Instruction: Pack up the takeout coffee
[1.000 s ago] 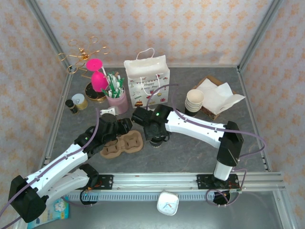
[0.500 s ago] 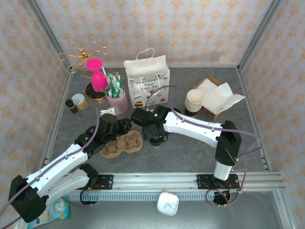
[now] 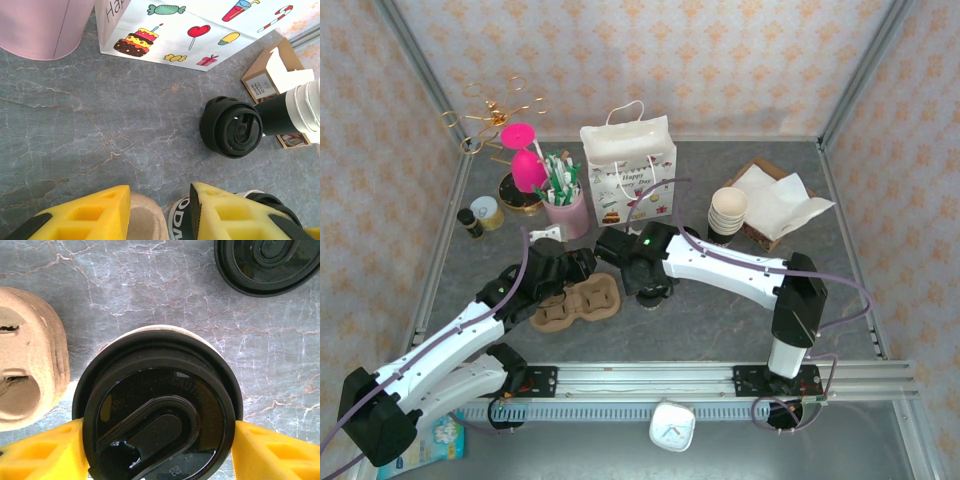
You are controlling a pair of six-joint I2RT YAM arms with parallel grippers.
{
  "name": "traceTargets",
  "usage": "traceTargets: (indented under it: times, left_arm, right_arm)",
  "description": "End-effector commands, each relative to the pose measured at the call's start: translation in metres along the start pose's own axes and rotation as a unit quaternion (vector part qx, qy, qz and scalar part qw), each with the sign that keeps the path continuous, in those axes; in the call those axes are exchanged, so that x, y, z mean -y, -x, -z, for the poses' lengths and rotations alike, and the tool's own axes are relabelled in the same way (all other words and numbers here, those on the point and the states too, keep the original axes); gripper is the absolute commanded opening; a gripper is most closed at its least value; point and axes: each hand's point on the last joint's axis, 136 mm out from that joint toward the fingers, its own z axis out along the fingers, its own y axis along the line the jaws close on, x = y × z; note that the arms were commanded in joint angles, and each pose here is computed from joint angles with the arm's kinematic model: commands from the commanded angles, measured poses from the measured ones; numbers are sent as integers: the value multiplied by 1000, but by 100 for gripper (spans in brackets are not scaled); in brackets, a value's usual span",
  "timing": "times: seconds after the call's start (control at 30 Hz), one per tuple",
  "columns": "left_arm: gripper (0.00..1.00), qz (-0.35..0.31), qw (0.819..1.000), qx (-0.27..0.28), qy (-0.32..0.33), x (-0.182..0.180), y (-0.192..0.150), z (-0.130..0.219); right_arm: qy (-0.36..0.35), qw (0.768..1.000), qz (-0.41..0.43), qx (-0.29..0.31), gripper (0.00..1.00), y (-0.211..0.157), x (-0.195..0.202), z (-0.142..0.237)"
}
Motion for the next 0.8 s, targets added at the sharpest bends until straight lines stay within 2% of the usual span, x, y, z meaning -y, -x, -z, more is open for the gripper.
traceTargets:
  times: [0.0,0.1,0.27,0.47,0.77]
  left_arm:
    - [38,-8,1000,1,8,-4,1,0]
    - [38,-8,1000,3,9,-4,2,0]
    - [38,-9,1000,2,12,-5,2,1]
    - [38,-8,1000,3,13,-5,3,1]
    - [38,-9,1000,4,14,-3,6,1]
  right_arm:
    - [-31,999,-7,4,67,-4,15,2]
    - [-10,1000,-8,-3,67,-8,7,-6]
    - [-28,999,-7,-17,69,-17,13,-20]
    - [-11,999,-6,-43,69,-31,5,-38]
    - [-8,999,4,-47,72,-32,3,-42]
